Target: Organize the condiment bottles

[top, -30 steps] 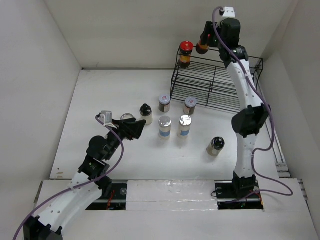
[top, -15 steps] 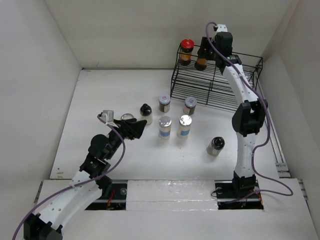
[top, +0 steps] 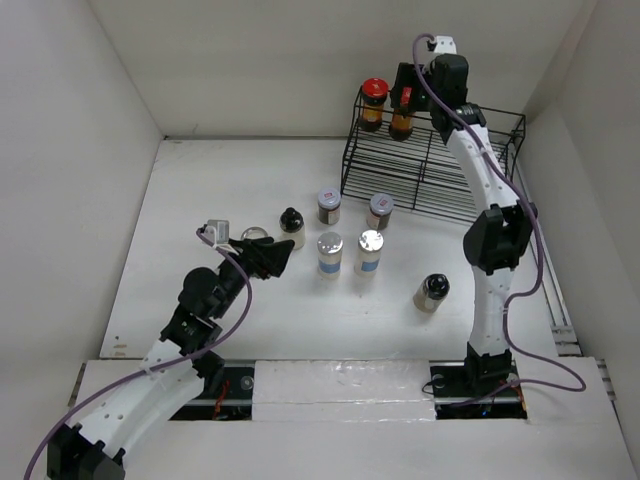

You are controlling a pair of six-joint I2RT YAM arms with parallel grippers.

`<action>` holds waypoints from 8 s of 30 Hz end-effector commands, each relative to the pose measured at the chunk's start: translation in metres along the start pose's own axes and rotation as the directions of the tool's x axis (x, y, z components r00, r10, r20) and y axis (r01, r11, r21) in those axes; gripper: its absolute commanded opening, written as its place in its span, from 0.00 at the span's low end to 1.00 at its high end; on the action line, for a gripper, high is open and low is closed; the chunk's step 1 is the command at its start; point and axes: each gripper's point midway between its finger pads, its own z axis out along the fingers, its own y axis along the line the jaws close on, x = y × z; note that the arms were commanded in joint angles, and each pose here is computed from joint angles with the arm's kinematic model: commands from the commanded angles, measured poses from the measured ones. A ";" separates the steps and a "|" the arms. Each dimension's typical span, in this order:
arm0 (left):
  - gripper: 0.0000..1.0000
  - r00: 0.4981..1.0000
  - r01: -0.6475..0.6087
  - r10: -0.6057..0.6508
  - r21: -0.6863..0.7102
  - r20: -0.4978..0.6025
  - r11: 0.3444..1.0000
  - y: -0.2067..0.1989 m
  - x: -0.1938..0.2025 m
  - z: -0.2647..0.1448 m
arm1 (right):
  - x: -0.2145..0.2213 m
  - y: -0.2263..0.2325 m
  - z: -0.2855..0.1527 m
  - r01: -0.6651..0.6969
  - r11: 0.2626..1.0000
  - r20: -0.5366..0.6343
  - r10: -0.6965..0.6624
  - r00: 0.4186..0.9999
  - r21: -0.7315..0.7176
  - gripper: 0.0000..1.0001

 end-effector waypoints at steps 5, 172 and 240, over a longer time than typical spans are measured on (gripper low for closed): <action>0.68 0.997 -0.003 0.001 0.021 0.081 1.000 -0.013 -0.026 0.002 | -0.149 0.033 -0.118 0.021 0.998 0.337 0.002 0.942 -0.065 1.00; 0.69 0.997 0.024 -0.021 -0.043 0.073 0.999 -0.003 -0.026 0.003 | -0.151 -0.029 -0.240 -0.052 0.982 0.492 -0.045 0.869 0.181 0.37; 0.49 0.997 0.051 -0.048 -0.043 0.054 0.998 -0.004 -0.022 0.006 | 0.221 0.008 -0.364 -0.230 0.958 -0.194 0.262 0.945 0.172 0.98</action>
